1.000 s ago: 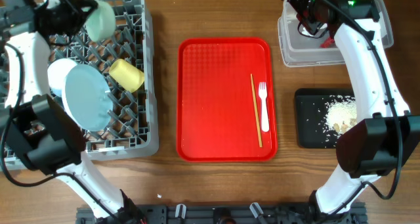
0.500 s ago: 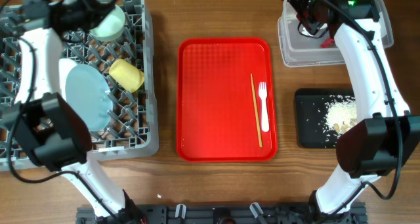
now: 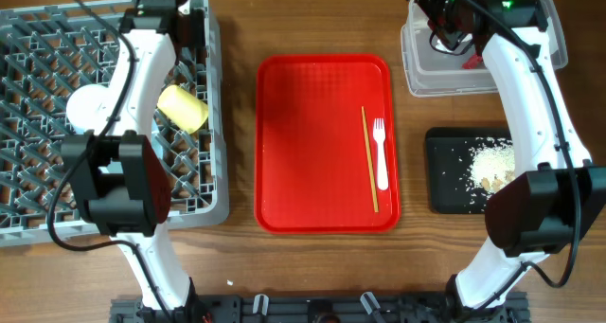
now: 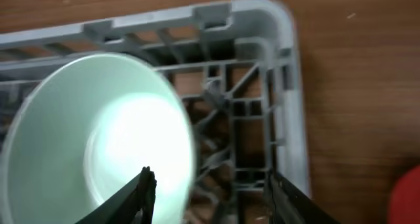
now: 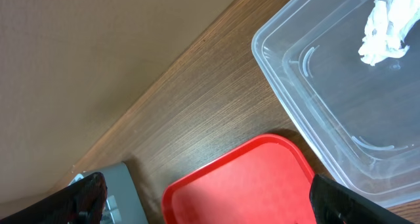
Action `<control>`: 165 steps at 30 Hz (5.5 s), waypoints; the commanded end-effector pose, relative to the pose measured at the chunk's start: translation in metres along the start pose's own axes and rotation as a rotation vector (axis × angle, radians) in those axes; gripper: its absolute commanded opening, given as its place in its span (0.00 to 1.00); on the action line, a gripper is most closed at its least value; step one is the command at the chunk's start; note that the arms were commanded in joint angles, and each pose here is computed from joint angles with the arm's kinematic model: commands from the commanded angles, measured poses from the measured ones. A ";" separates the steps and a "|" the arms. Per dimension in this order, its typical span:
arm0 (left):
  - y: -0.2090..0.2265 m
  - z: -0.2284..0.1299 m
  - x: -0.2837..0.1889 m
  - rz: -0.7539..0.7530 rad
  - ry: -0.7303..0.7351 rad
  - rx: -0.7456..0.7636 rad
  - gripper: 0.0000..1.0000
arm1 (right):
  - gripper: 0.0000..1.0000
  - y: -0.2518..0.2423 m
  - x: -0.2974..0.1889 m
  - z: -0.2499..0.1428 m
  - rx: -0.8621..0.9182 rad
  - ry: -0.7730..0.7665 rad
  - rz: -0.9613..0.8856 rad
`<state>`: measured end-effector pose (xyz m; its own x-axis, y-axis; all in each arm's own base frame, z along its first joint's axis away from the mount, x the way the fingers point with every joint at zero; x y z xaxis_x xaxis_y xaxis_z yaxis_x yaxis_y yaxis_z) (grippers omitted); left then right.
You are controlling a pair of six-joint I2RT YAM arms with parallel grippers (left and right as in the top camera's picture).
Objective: Sort waste into correct bins and load items into the dishwasher rack
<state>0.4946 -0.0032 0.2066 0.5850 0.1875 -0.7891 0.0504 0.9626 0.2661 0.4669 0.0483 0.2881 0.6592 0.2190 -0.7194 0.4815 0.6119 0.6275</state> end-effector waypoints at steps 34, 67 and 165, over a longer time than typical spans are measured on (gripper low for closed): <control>0.057 -0.008 -0.014 -0.954 -0.048 -0.626 0.04 | 1.00 -0.003 0.005 0.000 -0.018 -0.011 -0.023; 0.085 -0.016 0.033 -1.265 -0.036 -0.850 0.04 | 1.00 -0.003 0.005 0.000 -0.017 -0.011 -0.023; 0.096 -0.068 -0.187 0.129 0.107 -0.960 1.00 | 1.00 -0.055 0.005 -0.152 -0.428 0.270 -0.628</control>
<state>0.3354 0.0643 0.3407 0.4644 0.2513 -0.8492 -0.6995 0.6922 -0.1776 0.3574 0.1434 0.2197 0.1643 -0.0043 -0.9864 0.4367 0.8970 0.0688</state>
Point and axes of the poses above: each gripper's point midway between its finger pads, its own x axis out along the fingers, its own y axis along the line the jaws close on, z = x × y, the point moved 8 cm from there along -x, back along the fingers, and after that the axes turned 8 degrees about x, right-handed, at the moved point
